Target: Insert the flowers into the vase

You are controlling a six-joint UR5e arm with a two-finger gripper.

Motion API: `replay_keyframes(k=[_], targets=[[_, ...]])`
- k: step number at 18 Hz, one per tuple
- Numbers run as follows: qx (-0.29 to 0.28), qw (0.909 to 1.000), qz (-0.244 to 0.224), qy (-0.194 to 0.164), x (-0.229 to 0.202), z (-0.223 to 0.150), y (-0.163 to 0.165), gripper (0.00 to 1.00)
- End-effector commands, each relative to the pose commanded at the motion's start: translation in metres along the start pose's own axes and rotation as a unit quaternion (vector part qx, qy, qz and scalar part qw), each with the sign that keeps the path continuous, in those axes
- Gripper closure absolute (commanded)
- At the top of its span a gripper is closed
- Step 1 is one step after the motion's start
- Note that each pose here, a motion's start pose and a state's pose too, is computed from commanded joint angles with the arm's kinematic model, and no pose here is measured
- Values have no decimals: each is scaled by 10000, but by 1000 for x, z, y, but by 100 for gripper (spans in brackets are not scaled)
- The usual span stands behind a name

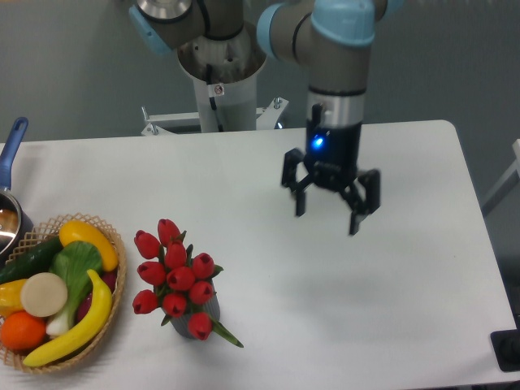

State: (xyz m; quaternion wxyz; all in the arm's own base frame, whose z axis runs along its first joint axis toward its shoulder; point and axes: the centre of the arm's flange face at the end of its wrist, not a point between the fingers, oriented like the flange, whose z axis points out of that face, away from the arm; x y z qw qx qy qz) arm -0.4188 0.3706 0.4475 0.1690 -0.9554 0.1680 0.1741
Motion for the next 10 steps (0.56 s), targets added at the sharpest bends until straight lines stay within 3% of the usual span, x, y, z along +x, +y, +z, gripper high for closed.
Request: replay_keyframes(k=[5, 10], targets=[[-344, 9950, 774, 528, 7, -36, 52, 0], [-370, 9922, 1013, 625, 10, -45, 69, 0]])
